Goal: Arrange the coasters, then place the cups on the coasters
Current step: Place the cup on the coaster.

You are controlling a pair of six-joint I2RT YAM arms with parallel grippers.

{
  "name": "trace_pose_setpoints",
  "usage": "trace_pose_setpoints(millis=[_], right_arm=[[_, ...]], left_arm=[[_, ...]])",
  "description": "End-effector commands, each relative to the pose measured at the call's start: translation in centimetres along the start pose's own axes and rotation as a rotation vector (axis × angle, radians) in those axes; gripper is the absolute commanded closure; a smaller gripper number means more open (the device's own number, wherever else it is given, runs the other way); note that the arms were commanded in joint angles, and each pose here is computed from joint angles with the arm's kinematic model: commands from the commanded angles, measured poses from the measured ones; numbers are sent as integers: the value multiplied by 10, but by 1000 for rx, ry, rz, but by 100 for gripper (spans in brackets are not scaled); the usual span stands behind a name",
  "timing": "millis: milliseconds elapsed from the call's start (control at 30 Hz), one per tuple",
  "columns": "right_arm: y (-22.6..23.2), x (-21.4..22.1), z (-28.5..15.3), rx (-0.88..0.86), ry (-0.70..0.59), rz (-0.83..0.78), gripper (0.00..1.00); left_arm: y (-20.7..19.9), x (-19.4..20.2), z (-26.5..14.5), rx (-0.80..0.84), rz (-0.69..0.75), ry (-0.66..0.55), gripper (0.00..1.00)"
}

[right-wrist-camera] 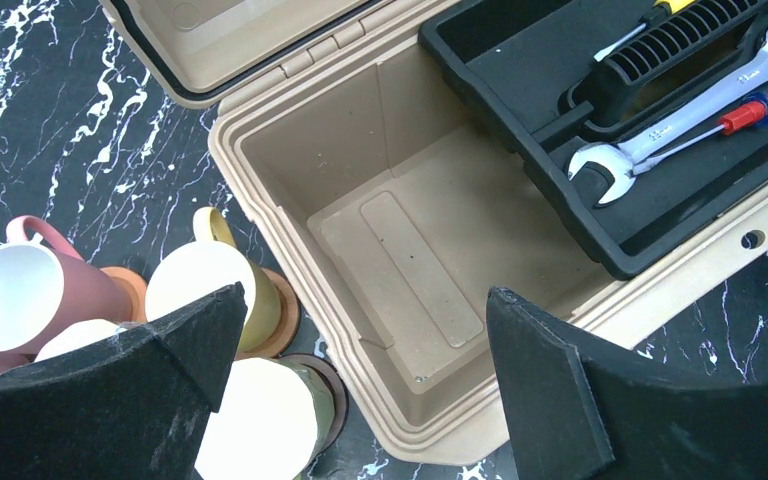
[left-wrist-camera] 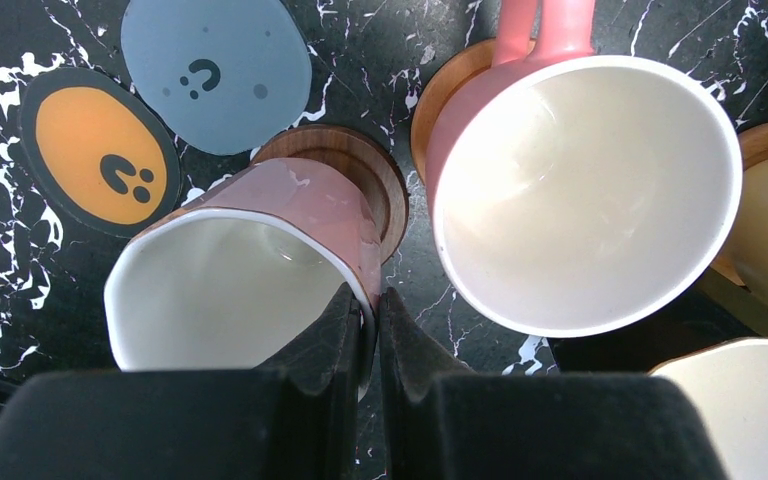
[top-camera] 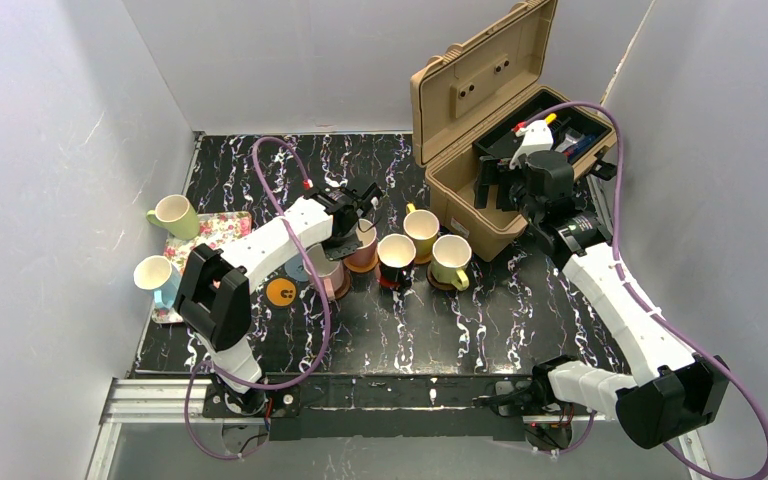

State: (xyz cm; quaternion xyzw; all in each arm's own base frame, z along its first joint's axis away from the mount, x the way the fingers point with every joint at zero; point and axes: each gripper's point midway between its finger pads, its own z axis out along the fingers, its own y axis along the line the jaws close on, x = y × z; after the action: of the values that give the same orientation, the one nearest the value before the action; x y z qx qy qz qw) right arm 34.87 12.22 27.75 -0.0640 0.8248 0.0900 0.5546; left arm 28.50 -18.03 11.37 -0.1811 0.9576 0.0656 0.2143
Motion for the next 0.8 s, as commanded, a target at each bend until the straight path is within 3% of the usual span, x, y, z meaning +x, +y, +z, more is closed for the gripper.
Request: trace_pose_setpoints(millis=[0,767], right_arm=[[0,-16,-4,-7,-62,8,1],[-1,-15,-4,-5,-61,10,1]], left_arm=[[-7,-11,-10,13,-14,-45,100],[-15,-8,-11,30,-5,-35,99]])
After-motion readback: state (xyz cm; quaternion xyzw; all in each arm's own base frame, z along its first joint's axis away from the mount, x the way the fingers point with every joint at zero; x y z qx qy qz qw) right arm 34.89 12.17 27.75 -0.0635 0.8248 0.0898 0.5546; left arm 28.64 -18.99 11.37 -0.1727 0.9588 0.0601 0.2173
